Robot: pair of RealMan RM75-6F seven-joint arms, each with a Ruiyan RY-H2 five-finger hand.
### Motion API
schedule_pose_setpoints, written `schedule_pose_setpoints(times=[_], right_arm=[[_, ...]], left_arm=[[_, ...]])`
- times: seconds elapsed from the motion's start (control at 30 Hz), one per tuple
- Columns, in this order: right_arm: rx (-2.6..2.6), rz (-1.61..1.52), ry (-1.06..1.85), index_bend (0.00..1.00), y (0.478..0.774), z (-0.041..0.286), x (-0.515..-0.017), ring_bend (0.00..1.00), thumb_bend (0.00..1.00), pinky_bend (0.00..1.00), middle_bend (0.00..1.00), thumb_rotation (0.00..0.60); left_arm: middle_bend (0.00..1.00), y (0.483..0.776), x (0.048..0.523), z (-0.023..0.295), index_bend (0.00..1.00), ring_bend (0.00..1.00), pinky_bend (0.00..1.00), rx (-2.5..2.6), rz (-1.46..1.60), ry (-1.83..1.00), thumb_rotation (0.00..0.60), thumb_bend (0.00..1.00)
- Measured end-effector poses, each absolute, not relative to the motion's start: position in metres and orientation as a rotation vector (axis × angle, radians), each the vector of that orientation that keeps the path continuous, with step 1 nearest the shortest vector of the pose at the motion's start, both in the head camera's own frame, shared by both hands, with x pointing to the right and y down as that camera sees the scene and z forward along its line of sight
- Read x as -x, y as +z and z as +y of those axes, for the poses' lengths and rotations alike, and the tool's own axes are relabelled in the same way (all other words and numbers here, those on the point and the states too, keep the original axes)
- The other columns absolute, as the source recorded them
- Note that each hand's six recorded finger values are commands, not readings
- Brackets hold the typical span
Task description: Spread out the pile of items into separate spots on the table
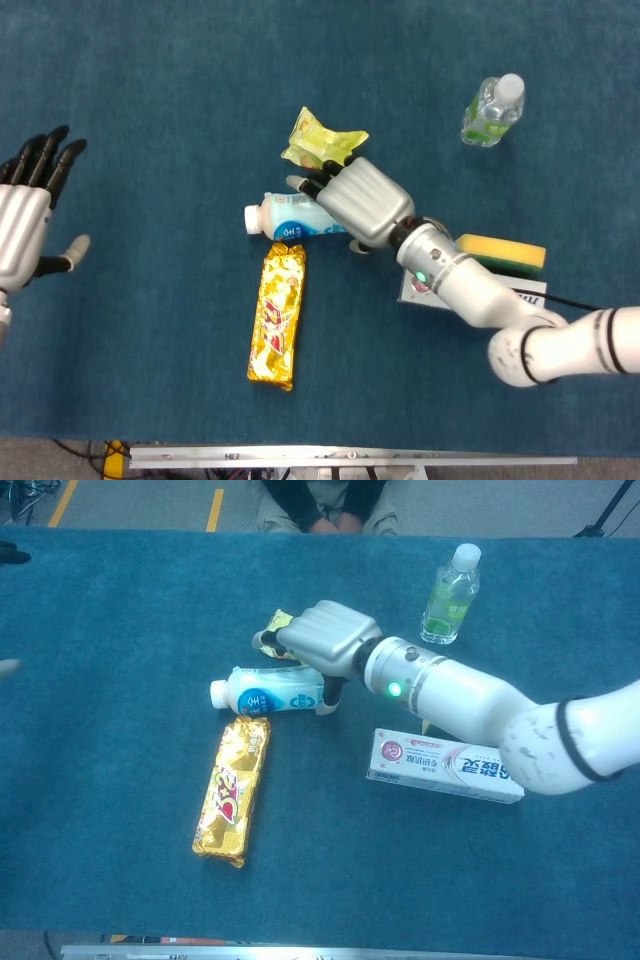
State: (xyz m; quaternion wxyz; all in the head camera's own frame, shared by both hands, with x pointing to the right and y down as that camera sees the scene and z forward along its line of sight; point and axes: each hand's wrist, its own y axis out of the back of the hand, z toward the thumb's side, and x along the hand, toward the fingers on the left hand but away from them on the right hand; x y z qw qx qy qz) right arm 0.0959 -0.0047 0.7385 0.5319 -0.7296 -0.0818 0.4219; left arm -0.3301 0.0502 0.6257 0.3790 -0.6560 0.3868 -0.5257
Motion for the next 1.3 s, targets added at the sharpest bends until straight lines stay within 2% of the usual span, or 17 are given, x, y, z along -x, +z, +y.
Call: schedule_pose_setpoints(times=[0.5, 0.6, 0.73, 0.83, 1.0, 1.3], right_arm=[[1.713, -0.164, 1.091, 0.14, 0.766, -0.003, -0.079, 0.23, 0.00, 0.38, 0.28, 0.600], [1.703, -0.168, 1.108, 0.22, 0.770, -0.003, -0.076, 0.28, 0.00, 0.40, 0.32, 0.600], [1.672, -0.195, 1.115, 0.40, 0.771, -0.006, -0.073, 0.44, 0.06, 0.53, 0.41, 0.600], [1.664, -0.221, 1.111, 0.46, 0.770, -0.008, -0.073, 0.52, 0.11, 0.62, 0.45, 0.600], [1.676, -0.257, 1.090, 0.49, 0.764, -0.012, -0.077, 0.57, 0.11, 0.68, 0.47, 0.600], [1.691, -0.334, 1.037, 0.49, 0.740, -0.023, -0.097, 0.58, 0.11, 0.68, 0.48, 0.600]], left_arm=[[0.00, 0.625, 0.329, 0.057, 0.00, 0.00, 0.16, 1.728, 0.961, -1.344, 0.600, 0.26], [0.00, 0.625, 0.329, 0.058, 0.00, 0.00, 0.16, 1.741, 0.963, -1.342, 0.600, 0.26], [0.00, 0.623, 0.329, 0.060, 0.00, 0.00, 0.16, 1.747, 0.962, -1.340, 0.600, 0.26], [0.00, 0.623, 0.330, 0.060, 0.00, 0.00, 0.16, 1.750, 0.966, -1.341, 0.600, 0.26], [0.00, 0.626, 0.332, 0.061, 0.00, 0.00, 0.16, 1.759, 0.963, -1.352, 0.600, 0.26], [0.00, 0.627, 0.335, 0.060, 0.00, 0.00, 0.16, 1.759, 0.972, -1.356, 0.600, 0.26]])
